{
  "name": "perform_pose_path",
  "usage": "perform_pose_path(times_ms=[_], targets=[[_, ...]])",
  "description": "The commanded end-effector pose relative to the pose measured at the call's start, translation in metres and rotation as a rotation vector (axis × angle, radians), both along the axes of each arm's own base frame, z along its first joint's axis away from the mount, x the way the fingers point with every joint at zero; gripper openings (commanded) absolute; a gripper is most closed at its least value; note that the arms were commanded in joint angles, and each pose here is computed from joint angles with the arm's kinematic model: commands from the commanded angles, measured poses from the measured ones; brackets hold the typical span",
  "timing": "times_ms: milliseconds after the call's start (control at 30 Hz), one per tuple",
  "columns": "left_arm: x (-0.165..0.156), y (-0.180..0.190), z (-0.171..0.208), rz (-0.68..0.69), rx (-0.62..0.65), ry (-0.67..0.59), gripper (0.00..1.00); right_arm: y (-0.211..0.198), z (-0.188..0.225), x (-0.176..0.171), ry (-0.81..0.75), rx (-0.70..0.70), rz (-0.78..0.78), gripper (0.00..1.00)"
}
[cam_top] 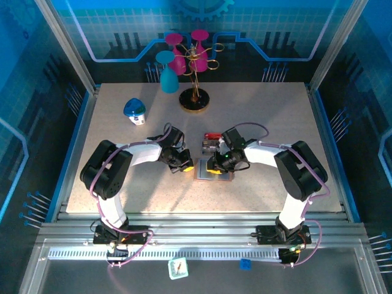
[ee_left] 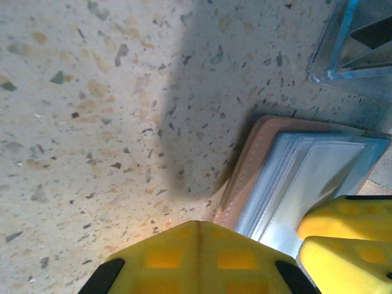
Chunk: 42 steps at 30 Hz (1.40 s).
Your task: Take the credit cards out of the card holder
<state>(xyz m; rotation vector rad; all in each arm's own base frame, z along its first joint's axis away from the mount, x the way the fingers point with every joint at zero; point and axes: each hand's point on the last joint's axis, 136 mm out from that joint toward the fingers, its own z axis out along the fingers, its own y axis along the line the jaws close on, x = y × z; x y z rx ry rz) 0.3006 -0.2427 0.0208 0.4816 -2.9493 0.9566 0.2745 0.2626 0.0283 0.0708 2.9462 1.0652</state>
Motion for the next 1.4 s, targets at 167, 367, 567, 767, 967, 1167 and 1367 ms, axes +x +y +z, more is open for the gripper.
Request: perform_pose_path(times_ms=[167,367,567,767,967,1167,1367], targets=[[0.007,-0.009,0.014,-0.022,-0.031,-0.037,0.07,-0.005,-0.006,-0.004,0.021,0.137,-0.063,0.22],[0.011,-0.013,0.026,-0.013,-0.066,-0.068,0.1,-0.007,-0.012,-0.007,0.034,0.198,-0.09,0.19],[0.013,-0.027,0.041,-0.014,-0.142,-0.105,0.19,-0.008,-0.014,-0.01,0.038,0.213,-0.089,0.18],[0.01,-0.038,0.036,-0.037,-0.165,-0.093,0.26,-0.01,-0.015,-0.011,0.042,0.215,-0.09,0.18],[0.008,-0.044,0.029,-0.044,-0.179,-0.073,0.28,-0.009,-0.014,-0.012,0.035,0.231,-0.081,0.18],[0.004,-0.03,0.02,-0.039,-0.109,-0.056,0.3,-0.003,-0.012,-0.009,0.03,0.282,-0.088,0.18],[0.005,-0.016,0.027,-0.005,-0.109,-0.088,0.36,0.01,-0.013,-0.006,0.022,0.308,-0.093,0.18]])
